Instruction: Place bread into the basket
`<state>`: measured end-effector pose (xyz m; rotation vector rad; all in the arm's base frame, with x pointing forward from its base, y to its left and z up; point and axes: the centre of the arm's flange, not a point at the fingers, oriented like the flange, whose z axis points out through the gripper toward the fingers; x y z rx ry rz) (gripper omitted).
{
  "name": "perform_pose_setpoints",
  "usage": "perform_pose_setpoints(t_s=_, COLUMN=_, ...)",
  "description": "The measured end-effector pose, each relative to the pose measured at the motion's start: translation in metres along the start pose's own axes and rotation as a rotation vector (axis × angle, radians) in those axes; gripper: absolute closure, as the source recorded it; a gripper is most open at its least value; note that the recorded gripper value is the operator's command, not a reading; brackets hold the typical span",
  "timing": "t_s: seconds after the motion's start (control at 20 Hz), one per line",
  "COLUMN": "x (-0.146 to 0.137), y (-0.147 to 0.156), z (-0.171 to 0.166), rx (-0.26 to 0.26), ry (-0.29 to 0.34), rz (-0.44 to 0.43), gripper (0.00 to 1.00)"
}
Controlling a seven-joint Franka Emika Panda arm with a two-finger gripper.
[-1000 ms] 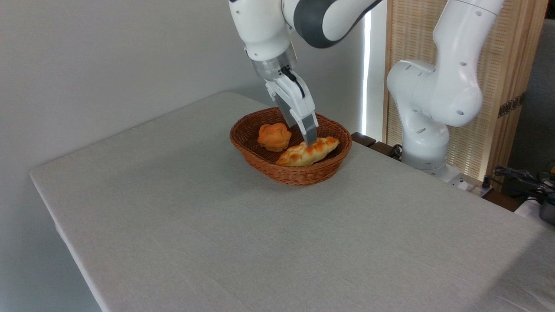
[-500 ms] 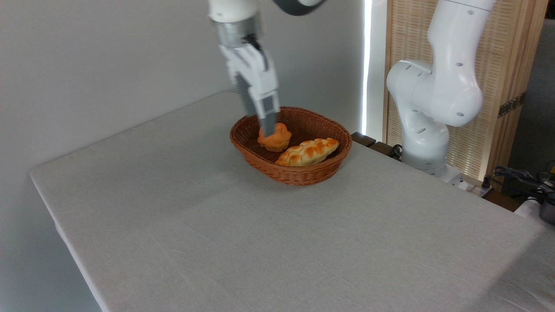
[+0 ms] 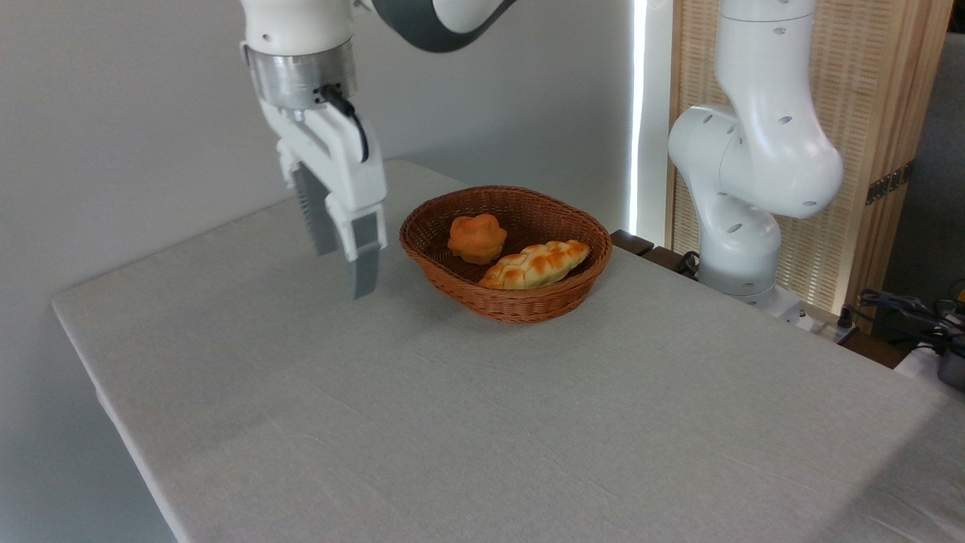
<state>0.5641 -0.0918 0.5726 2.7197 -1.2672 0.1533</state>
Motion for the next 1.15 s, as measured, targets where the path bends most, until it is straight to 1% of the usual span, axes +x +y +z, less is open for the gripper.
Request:
perform_pose_setpoints(t_s=0.15, x=0.001, y=-0.012, z=0.009, rx=0.008, ry=0.004, rz=-0.014, gripper=0.0)
perform_pose_setpoints(t_s=0.3, x=0.005, y=-0.012, z=0.017, rx=0.009, ry=-0.014, rz=-0.02, gripper=0.0)
perform_pose_setpoints(t_s=0.45, x=0.011, y=-0.006, z=0.022, rx=0.04, ry=-0.051, rz=-0.052, gripper=0.0)
perform_pose_setpoints(t_s=0.6, x=0.013, y=-0.004, z=0.021, rx=0.068, ry=-0.072, rz=-0.057, gripper=0.0)
perform_pose_setpoints(t_s=1.15, x=0.009, y=-0.01, z=0.022, rx=0.069, ry=-0.077, rz=-0.069, gripper=0.0)
